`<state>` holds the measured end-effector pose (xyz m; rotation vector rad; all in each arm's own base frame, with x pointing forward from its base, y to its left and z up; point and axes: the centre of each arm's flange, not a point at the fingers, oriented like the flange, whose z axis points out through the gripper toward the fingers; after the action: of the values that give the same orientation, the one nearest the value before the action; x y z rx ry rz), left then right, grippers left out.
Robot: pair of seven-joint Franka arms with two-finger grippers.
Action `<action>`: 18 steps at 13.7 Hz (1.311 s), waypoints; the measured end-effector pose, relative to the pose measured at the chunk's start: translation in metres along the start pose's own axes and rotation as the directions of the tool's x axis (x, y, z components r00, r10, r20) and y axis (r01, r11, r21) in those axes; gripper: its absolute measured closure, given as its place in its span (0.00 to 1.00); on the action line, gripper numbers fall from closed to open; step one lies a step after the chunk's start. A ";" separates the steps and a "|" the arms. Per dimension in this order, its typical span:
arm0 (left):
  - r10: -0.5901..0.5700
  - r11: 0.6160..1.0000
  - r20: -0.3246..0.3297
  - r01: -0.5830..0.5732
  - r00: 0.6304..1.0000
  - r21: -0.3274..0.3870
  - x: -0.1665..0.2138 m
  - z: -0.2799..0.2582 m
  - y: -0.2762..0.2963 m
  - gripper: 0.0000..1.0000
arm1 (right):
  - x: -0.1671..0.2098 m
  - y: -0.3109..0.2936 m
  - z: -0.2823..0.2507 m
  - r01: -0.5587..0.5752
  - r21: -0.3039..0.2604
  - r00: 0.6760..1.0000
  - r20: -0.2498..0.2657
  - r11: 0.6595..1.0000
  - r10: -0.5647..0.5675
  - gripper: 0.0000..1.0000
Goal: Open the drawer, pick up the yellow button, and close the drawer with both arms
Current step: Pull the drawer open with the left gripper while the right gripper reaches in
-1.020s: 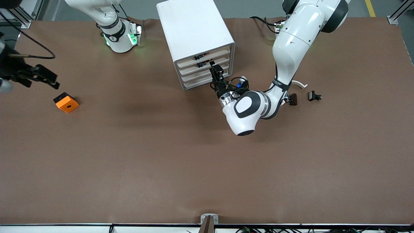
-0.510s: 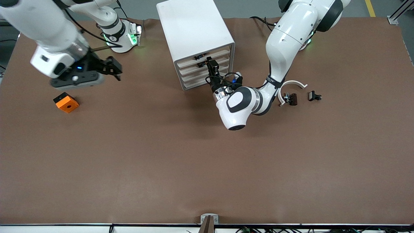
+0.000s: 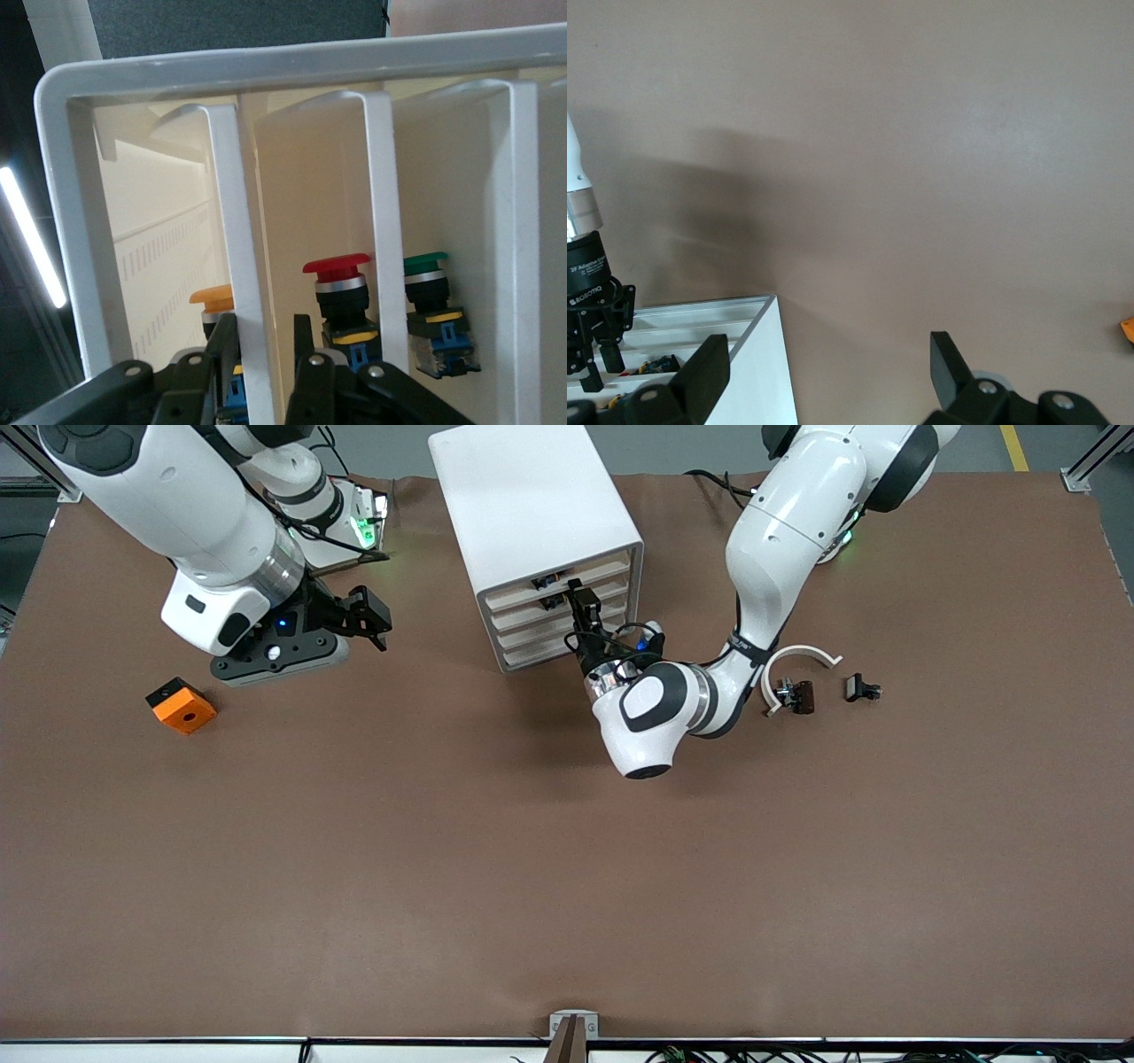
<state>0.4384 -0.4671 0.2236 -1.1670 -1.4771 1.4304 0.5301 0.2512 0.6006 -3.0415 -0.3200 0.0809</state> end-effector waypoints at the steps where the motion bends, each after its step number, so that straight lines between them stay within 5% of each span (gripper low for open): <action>1: 0.002 1.000 -0.001 -0.002 1.000 0.003 0.000 0.000 -0.001 0.75 | -0.001 -0.005 0.000 0.008 0.000 1.000 0.000 1.000 -0.008 0.00; 2: 0.003 1.000 -0.001 -0.003 1.000 0.006 -0.001 0.000 -0.005 0.84 | -0.001 -0.008 0.002 0.013 -0.001 1.000 0.002 1.000 -0.013 0.00; 6: -0.016 1.000 0.012 0.016 1.000 0.001 0.002 -0.008 -0.007 0.85 | 0.008 0.002 0.014 0.106 -0.006 0.994 0.022 0.994 -0.105 0.00; 10: -0.014 0.999 0.120 0.018 0.993 -0.033 0.030 -0.069 -0.012 0.85 | 0.019 0.032 0.021 0.126 -0.007 0.991 0.036 0.992 -0.126 0.00; 14: -0.005 0.998 0.202 0.019 0.979 -0.067 0.050 -0.113 -0.017 0.85 | 0.014 -0.009 0.034 -0.197 -0.025 0.979 0.052 0.980 0.198 0.00; 16: 0.005 0.996 0.232 0.016 0.973 -0.086 0.057 -0.131 -0.021 0.85 | 0.002 -0.058 0.045 -0.384 -0.048 0.921 0.054 0.922 0.387 0.00; 18: 0.018 0.994 0.270 0.012 0.963 -0.108 0.068 -0.152 -0.026 0.85 | -0.004 -0.094 0.057 -0.553 -0.060 0.830 0.048 0.831 0.556 0.00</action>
<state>0.5604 -0.3558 0.2574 -1.0692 -1.7613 1.5768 0.5028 0.3465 0.5519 -3.0664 0.5827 0.2076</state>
